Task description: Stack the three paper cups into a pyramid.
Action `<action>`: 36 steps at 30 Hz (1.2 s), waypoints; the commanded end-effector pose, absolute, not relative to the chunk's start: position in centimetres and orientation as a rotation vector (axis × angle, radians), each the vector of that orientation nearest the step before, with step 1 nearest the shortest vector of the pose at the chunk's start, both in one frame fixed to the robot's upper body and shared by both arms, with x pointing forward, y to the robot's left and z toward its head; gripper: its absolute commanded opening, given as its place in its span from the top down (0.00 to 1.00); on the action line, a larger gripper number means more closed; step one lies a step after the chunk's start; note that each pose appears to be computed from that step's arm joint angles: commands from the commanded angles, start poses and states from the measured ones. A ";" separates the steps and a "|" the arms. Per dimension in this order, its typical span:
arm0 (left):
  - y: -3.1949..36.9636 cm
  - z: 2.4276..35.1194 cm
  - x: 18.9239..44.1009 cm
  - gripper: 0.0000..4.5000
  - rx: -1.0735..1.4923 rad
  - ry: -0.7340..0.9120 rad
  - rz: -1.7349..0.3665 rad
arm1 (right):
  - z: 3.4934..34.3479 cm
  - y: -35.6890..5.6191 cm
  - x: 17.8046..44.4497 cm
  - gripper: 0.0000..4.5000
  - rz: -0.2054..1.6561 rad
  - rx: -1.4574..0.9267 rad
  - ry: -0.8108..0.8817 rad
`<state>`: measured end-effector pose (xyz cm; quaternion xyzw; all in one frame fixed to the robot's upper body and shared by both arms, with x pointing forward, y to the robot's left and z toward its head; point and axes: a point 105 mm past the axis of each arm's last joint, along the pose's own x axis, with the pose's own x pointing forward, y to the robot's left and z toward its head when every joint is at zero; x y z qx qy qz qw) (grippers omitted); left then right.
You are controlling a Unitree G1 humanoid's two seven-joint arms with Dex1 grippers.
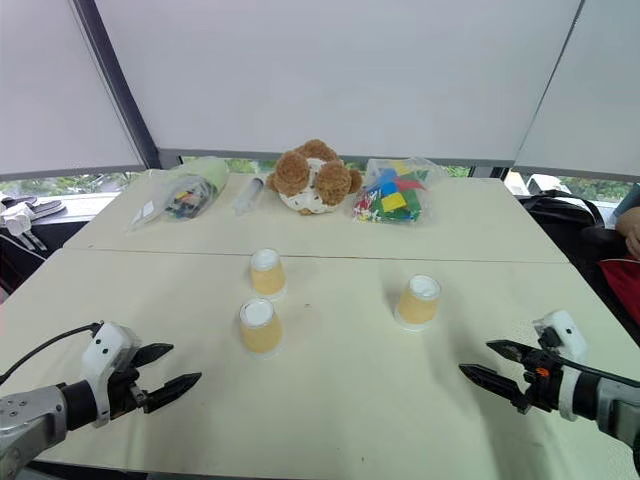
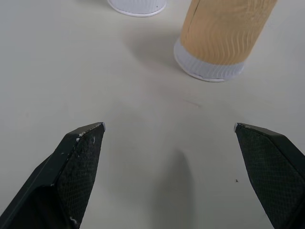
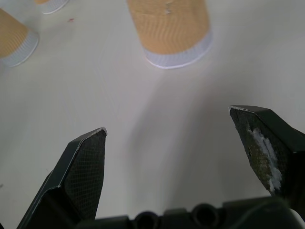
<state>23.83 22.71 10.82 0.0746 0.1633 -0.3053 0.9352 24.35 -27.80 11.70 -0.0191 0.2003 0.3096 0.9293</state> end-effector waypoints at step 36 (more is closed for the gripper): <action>18.2 16.0 26.7 0.00 0.212 0.130 -0.771 | 15.2 -21.2 24.2 0.01 0.896 -0.054 0.405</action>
